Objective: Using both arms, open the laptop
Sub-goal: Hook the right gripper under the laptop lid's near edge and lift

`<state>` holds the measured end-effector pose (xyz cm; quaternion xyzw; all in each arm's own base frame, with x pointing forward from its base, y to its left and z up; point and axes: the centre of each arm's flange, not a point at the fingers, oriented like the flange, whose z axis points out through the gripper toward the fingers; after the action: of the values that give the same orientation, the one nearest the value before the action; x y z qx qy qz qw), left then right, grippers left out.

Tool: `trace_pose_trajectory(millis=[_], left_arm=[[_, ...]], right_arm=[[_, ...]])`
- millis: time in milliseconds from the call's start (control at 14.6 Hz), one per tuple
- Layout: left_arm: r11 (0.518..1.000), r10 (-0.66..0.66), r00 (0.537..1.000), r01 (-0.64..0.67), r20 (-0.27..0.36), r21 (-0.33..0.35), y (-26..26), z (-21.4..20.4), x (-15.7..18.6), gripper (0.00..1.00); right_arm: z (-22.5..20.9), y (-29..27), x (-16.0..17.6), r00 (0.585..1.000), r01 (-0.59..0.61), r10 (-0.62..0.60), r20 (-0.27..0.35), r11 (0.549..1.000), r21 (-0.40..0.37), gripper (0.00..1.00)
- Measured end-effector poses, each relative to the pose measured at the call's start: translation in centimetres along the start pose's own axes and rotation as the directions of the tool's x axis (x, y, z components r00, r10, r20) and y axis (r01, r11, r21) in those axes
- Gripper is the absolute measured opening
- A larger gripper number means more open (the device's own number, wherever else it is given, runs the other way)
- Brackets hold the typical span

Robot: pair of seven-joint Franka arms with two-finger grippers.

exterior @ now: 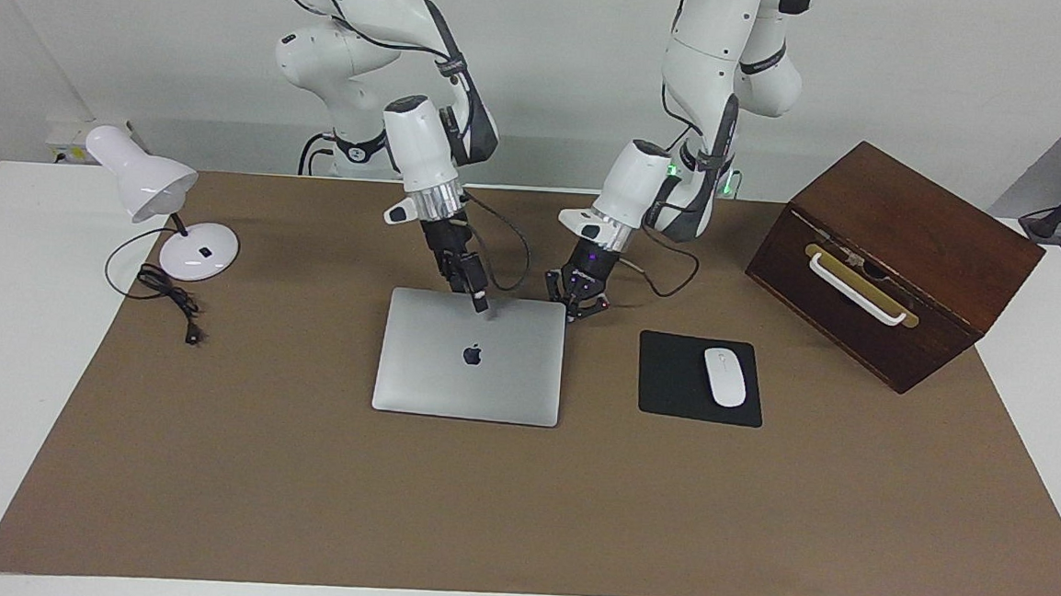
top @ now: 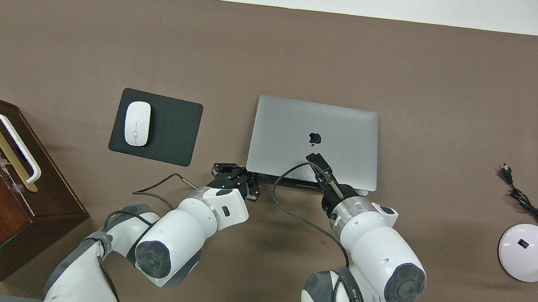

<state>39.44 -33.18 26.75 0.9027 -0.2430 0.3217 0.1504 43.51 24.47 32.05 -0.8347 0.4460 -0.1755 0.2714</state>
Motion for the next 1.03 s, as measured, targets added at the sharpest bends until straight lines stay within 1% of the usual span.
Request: trace_pose_trajectory(millis=[205,479,616,753,1027], left_arm=[[1.0,0.0,1.0,0.0,0.0,0.0,0.0,0.0,0.0,0.01],[1.0,0.0,1.0,0.0,0.0,0.0,0.0,0.0,0.0,0.01],[1.0,0.0,1.0,0.0,0.0,0.0,0.0,0.0,0.0,0.01],[1.0,0.0,1.0,0.0,0.0,0.0,0.0,0.0,0.0,0.01],[1.0,0.0,1.0,0.0,0.0,0.0,0.0,0.0,0.0,0.01]], right_arm=[[0.4,-1.3,0.3,1.0,-0.005,0.005,-0.003,1.0,0.016,1.0],[1.0,-3.3,0.8,1.0,-0.003,0.004,0.019,1.0,-0.014,1.0],[1.1,-4.4,0.7,0.999,0.009,-0.007,0.042,0.999,-0.042,1.0],[1.3,-5.3,0.7,0.997,0.044,-0.038,0.072,0.996,-0.081,1.0],[1.2,-6.8,1.2,0.989,0.104,-0.088,0.119,0.985,-0.135,1.0]])
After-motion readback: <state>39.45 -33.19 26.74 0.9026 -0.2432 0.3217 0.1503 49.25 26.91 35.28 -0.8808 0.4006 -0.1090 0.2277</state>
